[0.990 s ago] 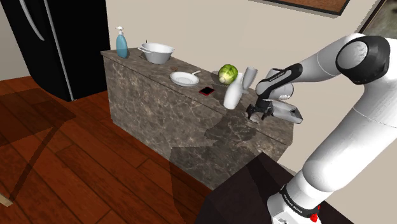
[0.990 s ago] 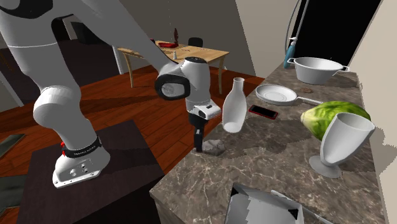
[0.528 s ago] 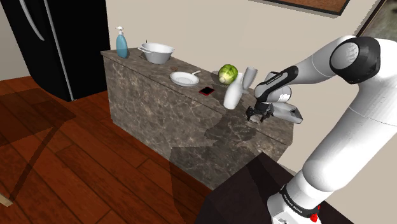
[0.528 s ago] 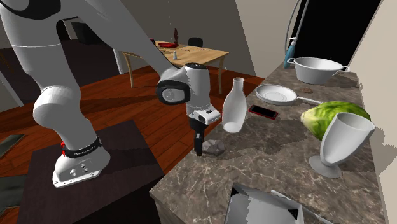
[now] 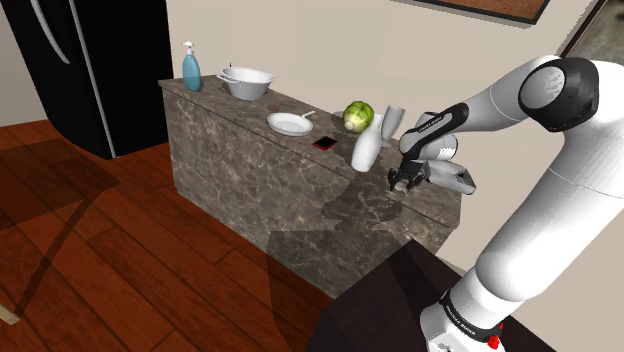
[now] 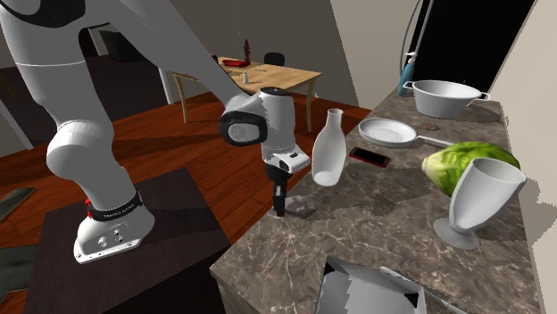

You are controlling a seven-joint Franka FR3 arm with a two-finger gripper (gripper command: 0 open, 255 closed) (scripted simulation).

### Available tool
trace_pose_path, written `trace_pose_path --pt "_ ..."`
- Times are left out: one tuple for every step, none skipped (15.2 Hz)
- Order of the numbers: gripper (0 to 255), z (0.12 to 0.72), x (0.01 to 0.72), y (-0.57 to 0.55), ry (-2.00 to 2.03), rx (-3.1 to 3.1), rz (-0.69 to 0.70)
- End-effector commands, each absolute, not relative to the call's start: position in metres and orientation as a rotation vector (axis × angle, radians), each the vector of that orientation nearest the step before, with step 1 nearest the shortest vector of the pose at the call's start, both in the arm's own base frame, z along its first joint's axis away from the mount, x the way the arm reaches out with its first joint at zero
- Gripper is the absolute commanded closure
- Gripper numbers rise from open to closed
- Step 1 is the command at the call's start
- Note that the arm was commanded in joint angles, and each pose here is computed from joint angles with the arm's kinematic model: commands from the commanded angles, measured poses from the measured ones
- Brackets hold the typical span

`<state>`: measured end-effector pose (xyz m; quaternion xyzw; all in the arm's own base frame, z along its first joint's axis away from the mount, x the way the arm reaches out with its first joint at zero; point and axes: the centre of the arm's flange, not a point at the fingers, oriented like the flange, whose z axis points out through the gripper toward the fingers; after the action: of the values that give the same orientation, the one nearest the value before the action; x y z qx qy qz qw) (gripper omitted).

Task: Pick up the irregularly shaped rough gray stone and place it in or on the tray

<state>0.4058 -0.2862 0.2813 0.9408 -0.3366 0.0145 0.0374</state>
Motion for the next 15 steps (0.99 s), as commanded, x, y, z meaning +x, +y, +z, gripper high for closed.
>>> trace_pose_path --pt "255 0.28 0.405 -0.287 -1.038 2.885 0.039" --pt "255 0.28 0.405 -0.288 -1.038 2.884 0.039" --pt "255 0.28 0.404 -0.288 -1.038 2.884 0.039" --pt "255 0.28 0.404 -0.288 -1.037 2.884 0.039" --pt "255 0.279 0.404 -0.288 -1.038 2.884 0.04" --pt "255 0.285 0.404 -0.288 -1.038 2.884 0.039" --pt "255 0.29 0.404 -0.288 -1.038 2.884 0.04" --pt "255 0.295 0.404 -0.288 -1.038 2.884 0.04" --pt "255 0.3 0.404 -0.288 -1.038 2.884 0.04" --pt "255 0.306 0.404 -0.288 -1.038 2.884 0.04" --pt "255 0.311 0.404 -0.288 -1.038 2.884 0.04" --pt "255 0.316 0.404 -0.288 -1.038 2.884 0.04" --pt "255 0.322 0.404 -0.288 -1.038 2.884 0.04" --pt "255 0.327 0.404 -0.288 -1.038 2.884 0.04" --pt "255 0.332 0.404 -0.288 -1.038 2.884 0.04"
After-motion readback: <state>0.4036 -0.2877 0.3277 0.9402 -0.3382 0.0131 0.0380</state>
